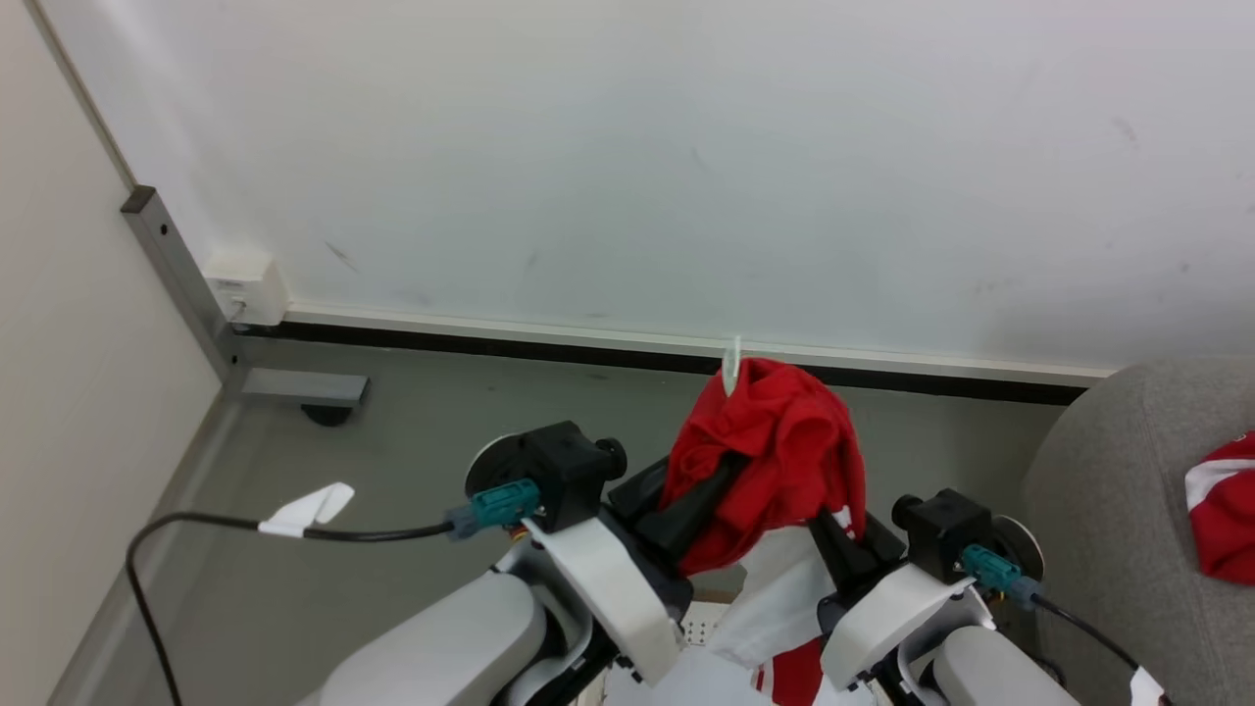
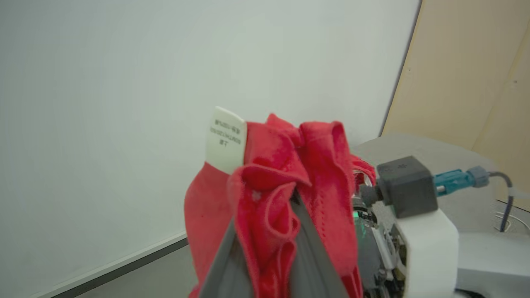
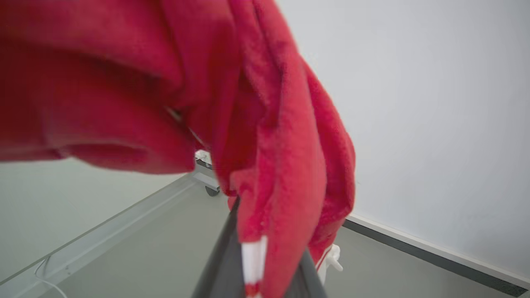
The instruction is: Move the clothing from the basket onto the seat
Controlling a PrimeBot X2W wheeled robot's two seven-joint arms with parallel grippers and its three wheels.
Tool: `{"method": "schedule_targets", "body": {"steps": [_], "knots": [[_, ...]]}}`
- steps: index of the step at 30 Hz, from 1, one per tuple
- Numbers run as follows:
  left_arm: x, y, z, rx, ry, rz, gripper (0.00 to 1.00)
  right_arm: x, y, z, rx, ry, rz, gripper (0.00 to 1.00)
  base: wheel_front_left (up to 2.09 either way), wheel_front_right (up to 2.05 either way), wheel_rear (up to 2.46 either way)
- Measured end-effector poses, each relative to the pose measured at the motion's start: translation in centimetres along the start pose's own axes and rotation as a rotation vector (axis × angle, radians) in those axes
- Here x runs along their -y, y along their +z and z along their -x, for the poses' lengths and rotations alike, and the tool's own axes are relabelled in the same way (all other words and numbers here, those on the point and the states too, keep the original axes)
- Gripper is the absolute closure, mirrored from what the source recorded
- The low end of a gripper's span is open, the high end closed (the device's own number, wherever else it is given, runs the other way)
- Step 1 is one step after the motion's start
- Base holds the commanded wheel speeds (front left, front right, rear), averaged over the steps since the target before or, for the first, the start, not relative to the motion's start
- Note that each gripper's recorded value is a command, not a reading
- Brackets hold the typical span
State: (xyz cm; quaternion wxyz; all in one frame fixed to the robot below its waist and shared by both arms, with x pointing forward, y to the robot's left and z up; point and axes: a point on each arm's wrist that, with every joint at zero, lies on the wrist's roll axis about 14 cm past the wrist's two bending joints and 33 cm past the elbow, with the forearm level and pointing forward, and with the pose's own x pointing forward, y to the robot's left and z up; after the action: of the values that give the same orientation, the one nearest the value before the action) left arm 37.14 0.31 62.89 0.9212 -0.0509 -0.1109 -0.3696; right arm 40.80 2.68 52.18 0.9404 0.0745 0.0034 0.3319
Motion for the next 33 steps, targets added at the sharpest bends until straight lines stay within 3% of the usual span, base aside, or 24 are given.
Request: {"method": "schedule_targets", "body": {"steps": [5, 7, 8, 9, 21, 33], "knots": [[-0.5, -2.1, 0.3, -0.048, -0.001, 0.001, 1.00, 2.7, 1.5, 0.3, 0.053, -0.072, -0.010, 1.00, 0.00, 0.00, 0.00], [-0.2, -2.6, 0.2, -0.051, -0.013, 0.001, 0.62, 4.0, 2.3, 0.6, 0.080, -0.108, -0.015, 1.00, 0.00, 0.00, 0.00], [0.0, -2.8, 0.0, -0.054, -0.025, 0.004, 0.18, 4.6, 2.7, 0.7, 0.095, -0.124, -0.015, 1.00, 0.00, 0.00, 0.00], [0.3, -3.1, -0.1, -0.056, -0.037, 0.007, 0.00, 5.3, 3.1, 0.9, 0.110, -0.143, -0.019, 1.00, 0.00, 0.00, 0.00], [2.7, -5.5, -2.1, -0.075, -0.133, 0.067, 0.00, 12.4, 6.7, 5.5, 0.237, -0.369, -0.008, 1.00, 0.00, 0.00, 0.00], [6.9, -6.7, -5.7, -0.054, -0.288, 0.098, 0.00, 17.4, 7.9, 14.6, 0.279, -0.611, 0.066, 1.00, 0.00, 0.00, 0.00]]}}
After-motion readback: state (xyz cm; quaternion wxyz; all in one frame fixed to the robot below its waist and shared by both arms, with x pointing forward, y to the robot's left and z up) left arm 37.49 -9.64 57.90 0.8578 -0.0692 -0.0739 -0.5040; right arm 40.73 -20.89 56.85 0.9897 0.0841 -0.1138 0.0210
